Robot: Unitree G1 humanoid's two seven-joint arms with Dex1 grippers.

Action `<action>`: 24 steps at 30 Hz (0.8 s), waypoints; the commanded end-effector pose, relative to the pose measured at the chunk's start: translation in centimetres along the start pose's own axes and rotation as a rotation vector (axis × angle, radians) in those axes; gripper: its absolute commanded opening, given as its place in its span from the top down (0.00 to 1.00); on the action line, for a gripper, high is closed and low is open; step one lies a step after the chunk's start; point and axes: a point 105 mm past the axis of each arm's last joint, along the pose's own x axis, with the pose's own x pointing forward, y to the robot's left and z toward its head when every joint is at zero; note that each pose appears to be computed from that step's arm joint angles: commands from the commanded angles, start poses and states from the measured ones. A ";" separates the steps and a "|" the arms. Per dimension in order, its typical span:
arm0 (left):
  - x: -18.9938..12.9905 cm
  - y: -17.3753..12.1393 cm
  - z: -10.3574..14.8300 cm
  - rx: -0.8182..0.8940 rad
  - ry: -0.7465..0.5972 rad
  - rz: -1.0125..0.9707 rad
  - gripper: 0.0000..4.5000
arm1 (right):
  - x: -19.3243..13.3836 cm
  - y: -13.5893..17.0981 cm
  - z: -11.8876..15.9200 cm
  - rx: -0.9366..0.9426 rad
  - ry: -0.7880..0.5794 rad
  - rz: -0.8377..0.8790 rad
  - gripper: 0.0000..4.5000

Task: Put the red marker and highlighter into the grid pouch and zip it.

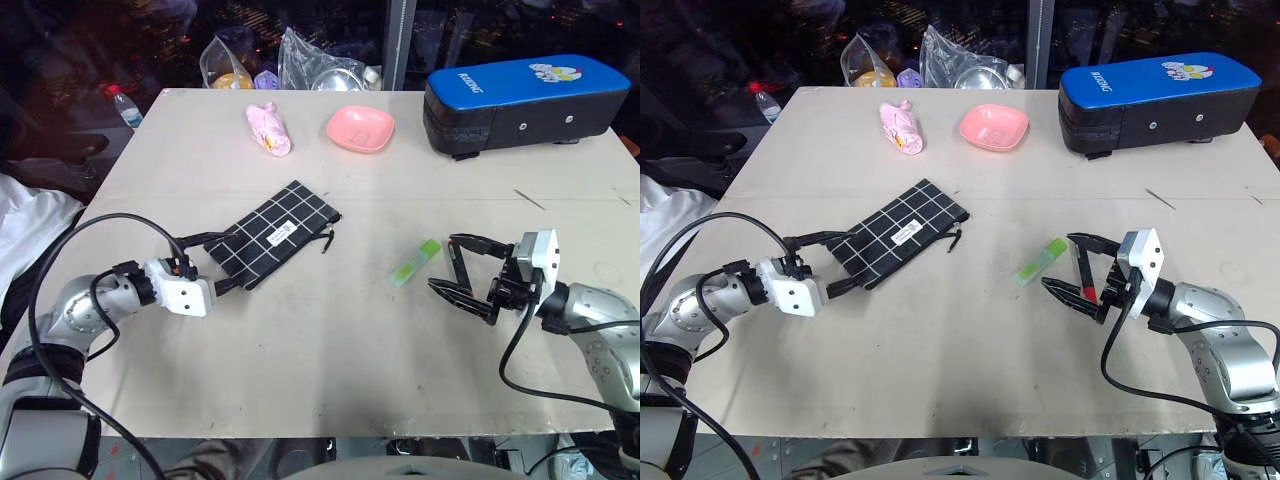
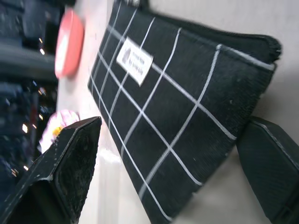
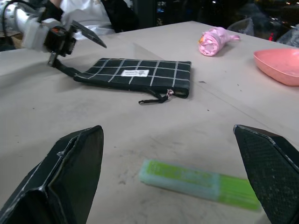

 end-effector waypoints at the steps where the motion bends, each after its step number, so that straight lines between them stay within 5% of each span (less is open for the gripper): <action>1: 1.2 -0.3 1.3 0.043 -0.054 0.021 0.01 | -0.6 -0.1 0.9 -0.037 -0.003 -0.026 0.00; 10: 4.2 -1.4 2.1 0.064 -0.014 0.038 0.01 | -0.9 -0.3 0.5 -0.025 0.018 -0.048 0.00; 14: 5.1 -1.4 1.4 0.061 0.058 0.054 0.24 | -0.9 -0.3 0.5 -0.022 0.016 -0.054 0.00; 21: 5.4 -1.8 -0.9 0.010 0.216 0.037 0.96 | -0.7 -0.3 0.4 -0.019 0.013 -0.059 0.00; 24: 5.3 -1.9 -1.4 -0.017 0.242 0.040 0.99 | -0.6 -0.2 0.3 -0.018 0.014 -0.058 0.00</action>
